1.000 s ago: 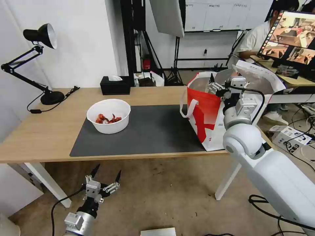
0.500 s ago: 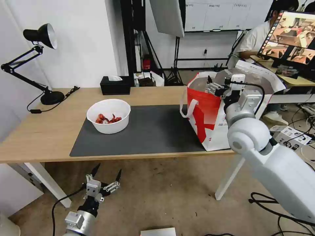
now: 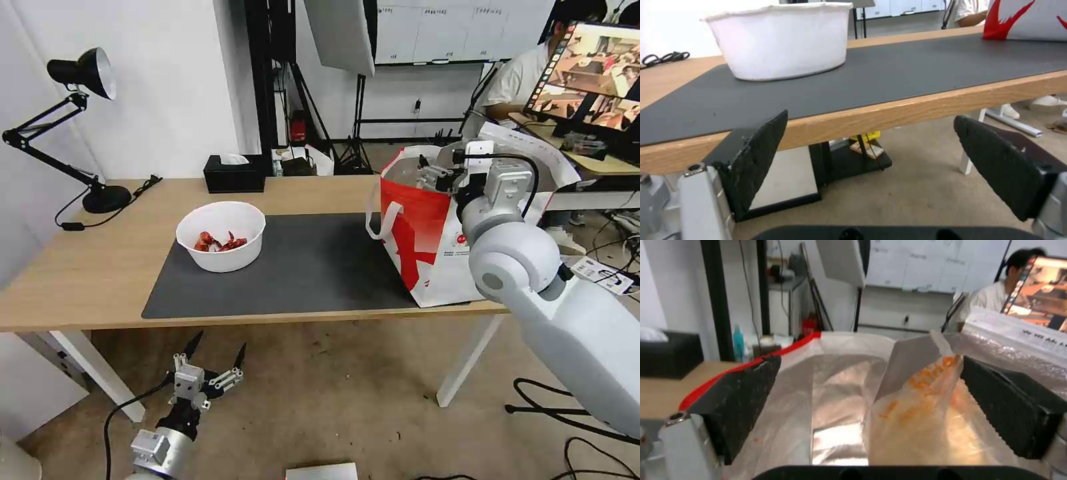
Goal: Pick up the trash from the table and place it into the takeout bag.
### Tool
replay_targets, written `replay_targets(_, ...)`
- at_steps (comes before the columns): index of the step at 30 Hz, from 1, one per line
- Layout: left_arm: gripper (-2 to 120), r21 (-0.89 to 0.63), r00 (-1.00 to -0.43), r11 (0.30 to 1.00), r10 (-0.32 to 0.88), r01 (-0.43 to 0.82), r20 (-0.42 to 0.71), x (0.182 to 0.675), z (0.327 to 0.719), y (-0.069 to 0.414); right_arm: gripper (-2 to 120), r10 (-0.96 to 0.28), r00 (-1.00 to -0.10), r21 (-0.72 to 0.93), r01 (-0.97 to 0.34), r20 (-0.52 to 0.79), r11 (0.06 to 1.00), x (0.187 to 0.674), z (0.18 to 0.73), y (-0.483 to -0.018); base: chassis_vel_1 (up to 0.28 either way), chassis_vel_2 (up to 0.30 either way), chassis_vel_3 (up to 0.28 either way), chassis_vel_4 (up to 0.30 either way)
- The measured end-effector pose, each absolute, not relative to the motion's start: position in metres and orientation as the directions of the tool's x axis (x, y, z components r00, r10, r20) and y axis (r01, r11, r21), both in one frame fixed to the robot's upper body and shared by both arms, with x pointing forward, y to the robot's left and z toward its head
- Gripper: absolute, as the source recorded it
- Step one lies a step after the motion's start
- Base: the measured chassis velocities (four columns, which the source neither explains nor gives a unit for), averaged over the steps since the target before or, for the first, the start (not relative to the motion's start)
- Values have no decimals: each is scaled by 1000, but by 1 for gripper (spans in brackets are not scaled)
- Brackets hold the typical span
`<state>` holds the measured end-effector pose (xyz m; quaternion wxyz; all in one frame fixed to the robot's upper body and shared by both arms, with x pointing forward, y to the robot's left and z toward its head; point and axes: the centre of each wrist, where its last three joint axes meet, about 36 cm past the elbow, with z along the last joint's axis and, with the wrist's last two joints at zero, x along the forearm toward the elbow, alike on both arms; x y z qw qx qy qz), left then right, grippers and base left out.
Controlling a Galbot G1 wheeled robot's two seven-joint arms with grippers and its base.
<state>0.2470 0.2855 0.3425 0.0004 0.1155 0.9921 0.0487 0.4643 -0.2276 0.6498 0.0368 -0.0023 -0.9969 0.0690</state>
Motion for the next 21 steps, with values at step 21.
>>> replay_targets(21,100,99,-972,967,237,236,4,246,347,285,100,-34,-972,-79,-53,234,995,461,674,-235,0,0,0,0)
